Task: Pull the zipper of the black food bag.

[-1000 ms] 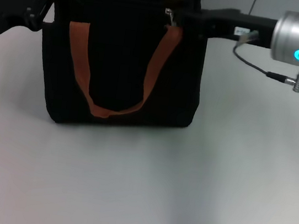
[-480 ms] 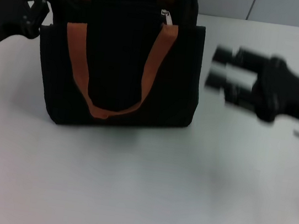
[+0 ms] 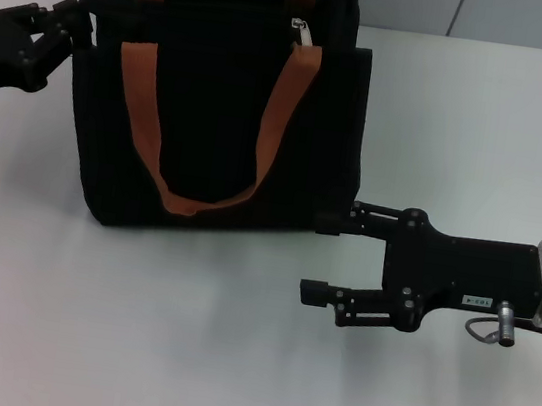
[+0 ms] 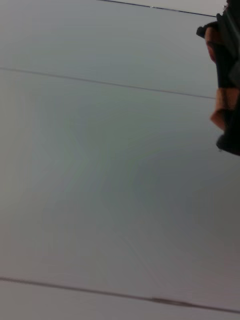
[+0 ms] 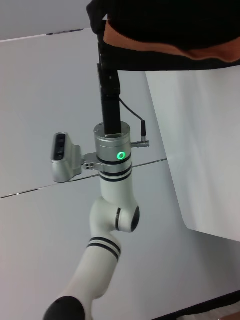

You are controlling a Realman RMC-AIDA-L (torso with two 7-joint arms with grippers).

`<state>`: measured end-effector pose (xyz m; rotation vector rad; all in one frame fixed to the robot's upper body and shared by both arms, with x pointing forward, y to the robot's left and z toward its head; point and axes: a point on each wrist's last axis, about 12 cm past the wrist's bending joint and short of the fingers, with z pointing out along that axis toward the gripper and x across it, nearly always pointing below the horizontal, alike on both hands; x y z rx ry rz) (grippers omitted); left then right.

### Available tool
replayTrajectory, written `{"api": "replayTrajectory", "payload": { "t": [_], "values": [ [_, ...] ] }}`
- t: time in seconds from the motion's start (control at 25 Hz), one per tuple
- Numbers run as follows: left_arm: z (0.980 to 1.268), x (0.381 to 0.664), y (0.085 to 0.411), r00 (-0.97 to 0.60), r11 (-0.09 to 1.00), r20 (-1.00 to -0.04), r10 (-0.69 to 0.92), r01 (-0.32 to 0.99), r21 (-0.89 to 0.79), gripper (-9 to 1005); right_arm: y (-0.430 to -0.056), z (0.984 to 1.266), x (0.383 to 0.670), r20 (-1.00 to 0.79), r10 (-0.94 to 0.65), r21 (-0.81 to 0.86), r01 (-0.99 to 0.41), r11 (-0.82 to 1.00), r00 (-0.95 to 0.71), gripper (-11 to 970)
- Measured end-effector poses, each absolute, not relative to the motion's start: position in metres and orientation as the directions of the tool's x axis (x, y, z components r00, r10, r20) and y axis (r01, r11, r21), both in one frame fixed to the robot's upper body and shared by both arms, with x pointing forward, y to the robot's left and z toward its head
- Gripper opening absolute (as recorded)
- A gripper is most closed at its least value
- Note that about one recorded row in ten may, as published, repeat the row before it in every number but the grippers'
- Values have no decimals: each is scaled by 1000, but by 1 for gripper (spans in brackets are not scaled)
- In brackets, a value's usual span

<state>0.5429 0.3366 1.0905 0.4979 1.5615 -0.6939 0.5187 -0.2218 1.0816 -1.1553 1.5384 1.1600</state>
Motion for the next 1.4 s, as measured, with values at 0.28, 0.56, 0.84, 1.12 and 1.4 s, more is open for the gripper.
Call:
{"api": "replayTrajectory", "payload": {
  "t": [0.28, 0.56, 0.84, 1.12, 1.4],
  "values": [
    [1094, 534, 360, -161, 747, -984, -79, 644, -165, 185, -220, 1081, 520, -972, -163, 150, -980, 134, -171, 806],
    [1114, 515, 389, -218, 685, -973, -81, 697, -213, 372, -219, 1079, 520, -973, -163, 140, -980, 138, -162, 806],
    [1096, 481, 347, -212, 355, -973, 95, 920, -165, 720, -215, 1073, 516, -978, -161, 113, -987, 118, -131, 806],
    [1070, 471, 311, -223, 252, -957, 184, 952, -173, 827, -210, 1064, 508, -983, -156, 82, -993, 88, -95, 806],
    [1068, 471, 308, -223, 247, -957, 185, 953, -174, 827, -210, 1059, 508, -979, -169, 96, -990, 101, -113, 806]
  ]
}}
